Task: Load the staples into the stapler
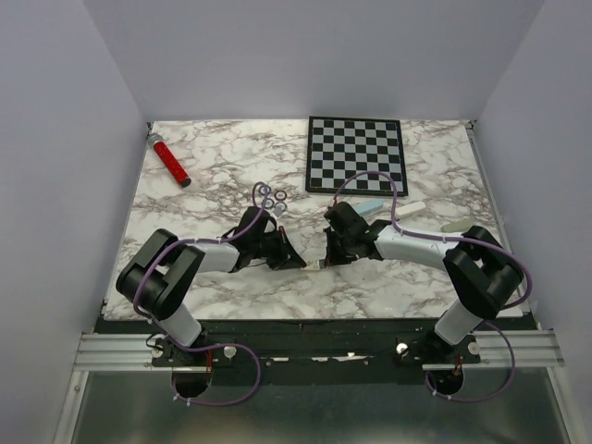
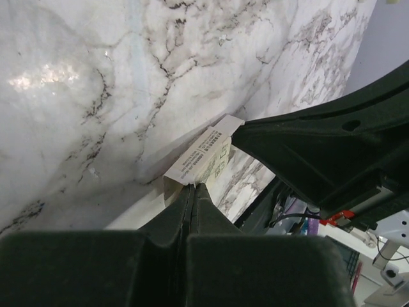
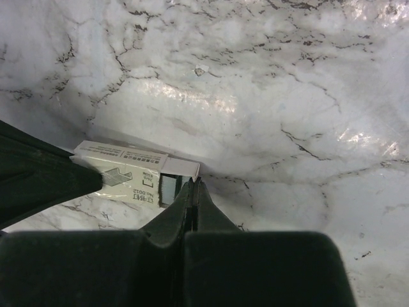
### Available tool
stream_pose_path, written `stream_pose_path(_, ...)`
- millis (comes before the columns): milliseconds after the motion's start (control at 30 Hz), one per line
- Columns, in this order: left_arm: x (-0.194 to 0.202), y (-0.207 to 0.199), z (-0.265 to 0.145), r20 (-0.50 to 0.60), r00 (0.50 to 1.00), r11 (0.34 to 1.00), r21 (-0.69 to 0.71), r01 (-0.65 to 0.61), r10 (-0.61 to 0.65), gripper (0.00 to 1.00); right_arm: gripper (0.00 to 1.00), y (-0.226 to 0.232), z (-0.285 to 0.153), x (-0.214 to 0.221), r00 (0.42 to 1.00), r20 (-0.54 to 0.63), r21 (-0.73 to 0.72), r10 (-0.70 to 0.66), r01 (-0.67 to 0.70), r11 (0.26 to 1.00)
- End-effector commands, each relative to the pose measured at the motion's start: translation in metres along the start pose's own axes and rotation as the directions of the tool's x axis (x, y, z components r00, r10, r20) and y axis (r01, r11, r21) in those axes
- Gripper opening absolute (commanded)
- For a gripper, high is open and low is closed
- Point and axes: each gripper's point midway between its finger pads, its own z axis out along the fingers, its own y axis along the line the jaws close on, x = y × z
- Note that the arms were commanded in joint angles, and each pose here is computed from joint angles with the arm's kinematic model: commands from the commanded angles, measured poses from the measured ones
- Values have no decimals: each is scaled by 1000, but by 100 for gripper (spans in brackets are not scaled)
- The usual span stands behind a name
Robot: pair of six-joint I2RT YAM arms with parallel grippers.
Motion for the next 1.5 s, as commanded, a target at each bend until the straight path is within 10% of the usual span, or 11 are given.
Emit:
stream_pose_path(0,15,3,-12,-38,999,999,2,-37,37,0,1,-26,-5,33,995,-95,78,-24,32,996)
stream_pose_path(733,35,31,-35,-46,997,994,-90,-67,63,3,1,-46,-23,60,986,-161,109,-49,67,992)
stream_pose_path(1100,23,34,-50,15,993,976,-183,-115,120,73,36,-42,-36,47,991,-119,110,-52,65,992)
stream_pose_path(1467,-7,18,-99,145,943,911,-337,-236,298,96,76,-53,-76,-4,997,28,247,-78,69,967)
